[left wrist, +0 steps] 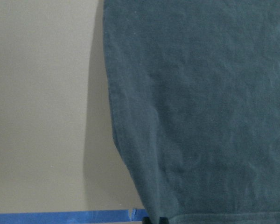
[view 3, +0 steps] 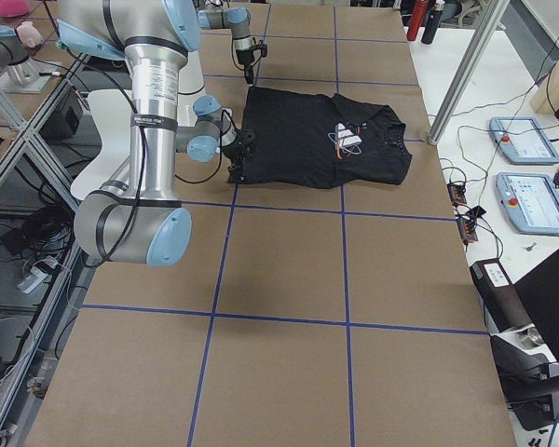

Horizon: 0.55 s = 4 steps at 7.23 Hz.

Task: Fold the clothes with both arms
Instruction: 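Lower both grippers to the hem corners nearest the robot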

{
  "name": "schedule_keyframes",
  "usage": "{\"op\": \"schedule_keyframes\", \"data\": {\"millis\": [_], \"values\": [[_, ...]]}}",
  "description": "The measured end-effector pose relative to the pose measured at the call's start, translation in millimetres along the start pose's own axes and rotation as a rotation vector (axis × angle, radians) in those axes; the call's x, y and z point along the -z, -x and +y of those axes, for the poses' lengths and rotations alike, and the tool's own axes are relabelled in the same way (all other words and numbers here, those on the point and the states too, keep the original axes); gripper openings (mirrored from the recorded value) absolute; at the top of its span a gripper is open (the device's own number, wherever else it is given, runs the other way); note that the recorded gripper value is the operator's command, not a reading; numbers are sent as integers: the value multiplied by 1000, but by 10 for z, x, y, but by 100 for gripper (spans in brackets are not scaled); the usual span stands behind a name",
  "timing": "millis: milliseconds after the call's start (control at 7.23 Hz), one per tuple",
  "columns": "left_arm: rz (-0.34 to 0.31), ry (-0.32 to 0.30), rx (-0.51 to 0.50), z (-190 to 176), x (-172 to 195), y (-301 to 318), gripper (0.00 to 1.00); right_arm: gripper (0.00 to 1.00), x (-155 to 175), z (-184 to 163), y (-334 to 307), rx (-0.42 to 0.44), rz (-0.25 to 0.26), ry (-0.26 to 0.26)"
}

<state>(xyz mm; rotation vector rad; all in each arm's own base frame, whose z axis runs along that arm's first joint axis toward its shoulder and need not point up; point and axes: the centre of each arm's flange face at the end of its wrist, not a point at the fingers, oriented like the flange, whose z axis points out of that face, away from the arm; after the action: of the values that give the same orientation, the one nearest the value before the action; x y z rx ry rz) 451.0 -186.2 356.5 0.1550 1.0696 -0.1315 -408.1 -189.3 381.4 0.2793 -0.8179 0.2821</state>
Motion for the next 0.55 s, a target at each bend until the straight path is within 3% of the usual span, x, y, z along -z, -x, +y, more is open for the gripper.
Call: {"op": "schedule_keyframes", "data": {"millis": [277, 553], "values": [[9, -3, 0, -3, 21, -32, 0, 54, 4, 268, 20, -19, -12, -13], [21, -11, 1, -31, 72, -67, 0, 53, 18, 467, 59, -11, -27, -16]]}}
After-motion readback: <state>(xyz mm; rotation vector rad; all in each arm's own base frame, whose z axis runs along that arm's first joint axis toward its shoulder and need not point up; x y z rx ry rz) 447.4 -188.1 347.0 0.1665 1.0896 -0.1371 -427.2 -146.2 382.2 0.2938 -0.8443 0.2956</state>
